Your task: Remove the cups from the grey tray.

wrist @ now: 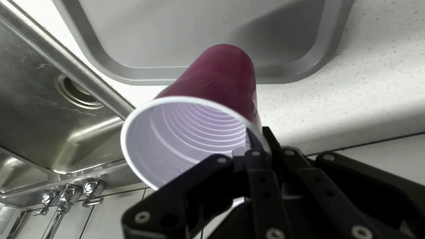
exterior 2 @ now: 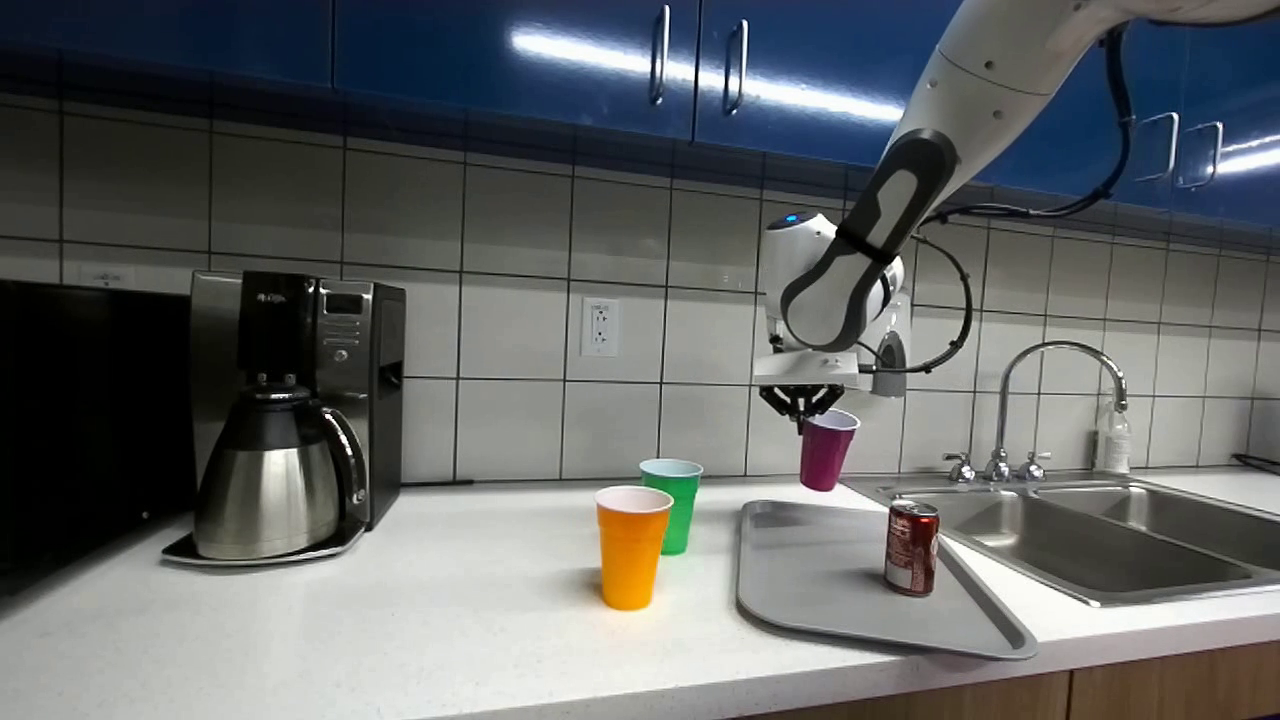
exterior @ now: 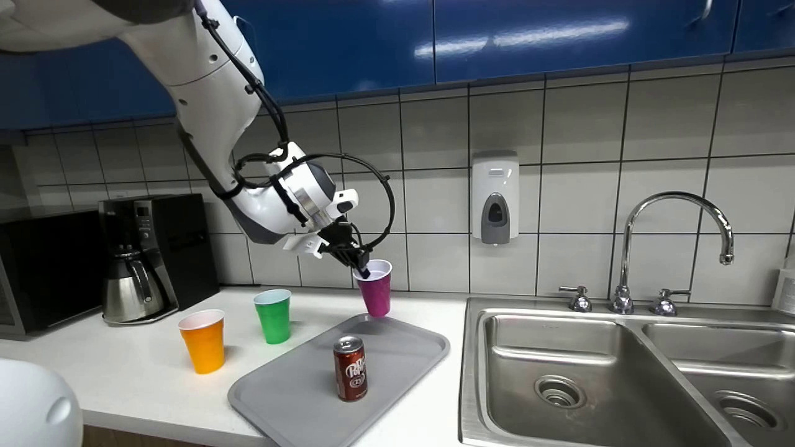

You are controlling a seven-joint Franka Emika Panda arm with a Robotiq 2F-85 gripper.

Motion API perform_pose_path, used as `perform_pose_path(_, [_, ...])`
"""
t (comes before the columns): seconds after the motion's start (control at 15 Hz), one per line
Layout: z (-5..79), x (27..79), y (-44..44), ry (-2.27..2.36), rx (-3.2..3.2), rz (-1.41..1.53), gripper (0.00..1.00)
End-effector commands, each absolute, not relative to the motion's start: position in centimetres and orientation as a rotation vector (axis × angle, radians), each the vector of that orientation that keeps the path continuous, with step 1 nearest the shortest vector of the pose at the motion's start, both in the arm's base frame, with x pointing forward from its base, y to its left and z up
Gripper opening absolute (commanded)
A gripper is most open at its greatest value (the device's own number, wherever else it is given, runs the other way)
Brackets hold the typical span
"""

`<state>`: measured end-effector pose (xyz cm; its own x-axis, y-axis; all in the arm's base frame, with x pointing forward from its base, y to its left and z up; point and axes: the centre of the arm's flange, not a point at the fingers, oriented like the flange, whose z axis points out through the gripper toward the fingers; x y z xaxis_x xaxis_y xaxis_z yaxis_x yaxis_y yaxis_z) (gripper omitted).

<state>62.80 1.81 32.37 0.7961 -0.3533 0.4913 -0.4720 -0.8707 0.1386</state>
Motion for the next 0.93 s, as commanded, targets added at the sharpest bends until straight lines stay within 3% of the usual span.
perform_pose_path(0.0, [32.6, 64.8, 5.2, -0.626, 2.711, 0.684, 0.01])
perform_pose_path(0.87, [28.6, 71.0, 15.5, -0.486, 2.752, 0.677, 0.01])
